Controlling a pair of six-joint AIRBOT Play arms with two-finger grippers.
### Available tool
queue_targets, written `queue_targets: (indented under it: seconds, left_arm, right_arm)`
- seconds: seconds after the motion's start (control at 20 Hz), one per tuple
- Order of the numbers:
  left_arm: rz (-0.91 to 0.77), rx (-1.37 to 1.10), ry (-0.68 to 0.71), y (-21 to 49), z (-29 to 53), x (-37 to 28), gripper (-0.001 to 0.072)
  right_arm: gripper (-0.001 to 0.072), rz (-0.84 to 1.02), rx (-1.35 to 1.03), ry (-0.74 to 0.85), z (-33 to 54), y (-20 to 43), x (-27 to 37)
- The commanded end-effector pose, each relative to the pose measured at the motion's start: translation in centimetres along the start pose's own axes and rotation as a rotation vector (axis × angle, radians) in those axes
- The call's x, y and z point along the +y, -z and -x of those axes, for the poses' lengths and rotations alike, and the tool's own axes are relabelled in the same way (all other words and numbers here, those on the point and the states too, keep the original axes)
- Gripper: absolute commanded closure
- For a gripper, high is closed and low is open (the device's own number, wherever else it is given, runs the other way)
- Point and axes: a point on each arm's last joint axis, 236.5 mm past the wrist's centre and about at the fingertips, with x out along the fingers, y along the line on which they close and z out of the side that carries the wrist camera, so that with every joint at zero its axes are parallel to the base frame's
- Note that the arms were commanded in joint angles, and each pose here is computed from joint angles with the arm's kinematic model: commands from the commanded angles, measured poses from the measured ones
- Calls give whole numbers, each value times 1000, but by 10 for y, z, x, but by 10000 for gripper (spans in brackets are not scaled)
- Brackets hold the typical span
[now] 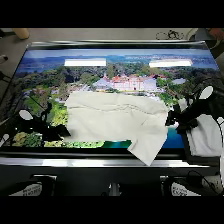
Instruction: Fold the shirts.
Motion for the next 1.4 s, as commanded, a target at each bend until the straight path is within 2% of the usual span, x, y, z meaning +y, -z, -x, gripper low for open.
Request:
queue_targets:
  seconds: [0.0,0.05,0.1,0.15,0.2,0.25,0.55,0.6,0.65,0.7,0.85,0.95,1.0,1.1,1.2,1.3,1.35]
  left_arm:
    - [-2,2,17,2,-19,-7,122]
    - [-11,17,12,5,-24,-8,133]
    - [-20,30,8,7,-28,-10,319]
    - [-27,34,7,8,-29,-11,535]
    - [-34,31,8,8,-28,-12,644]
    - [-50,20,9,7,-25,-13,679]
    - [-107,-60,22,2,-1,-27,680]
    - [-113,-72,24,2,2,-28,680]
    - [-119,-84,25,1,5,-30,679]
    - [-125,-95,26,0,8,-31,680]
    - [-215,-267,39,-30,60,-61,682]
    - [-374,-570,28,-60,168,-112,682]
    - [-470,-779,12,-60,249,-144,682]
    - [-596,-1227,-12,-12,417,-200,682]
    - [-615,-1586,-6,77,541,-224,682]
    - [-641,-1754,51,152,590,-235,682]
    - [-643,-1780,72,173,596,-235,682]
  right_arm:
    - [184,2,34,45,-7,10,-13]
    - [160,-4,54,60,-13,16,-19]
    - [151,-10,75,65,-23,22,-23]
    - [151,-18,89,58,-34,28,-23]
    - [152,-28,84,41,-46,29,-22]
    - [154,-35,71,17,-58,29,-19]
    - [209,-67,-33,-51,-92,2,-12]
    - [298,-83,-62,-76,-93,-7,-6]
    - [459,-94,-91,-90,-94,-15,-4]
    - [691,-97,-131,-92,-91,-24,-4]
    - [689,51,-264,-97,-28,-48,14]
    - [689,210,-527,-76,82,-68,41]
    - [688,280,-741,-57,166,-66,61]
    - [688,392,-1199,9,339,-8,96]
    - [688,455,-1586,85,458,97,114]
    - [688,440,-1782,132,503,179,113]
    - [688,397,-1825,126,510,201,108]
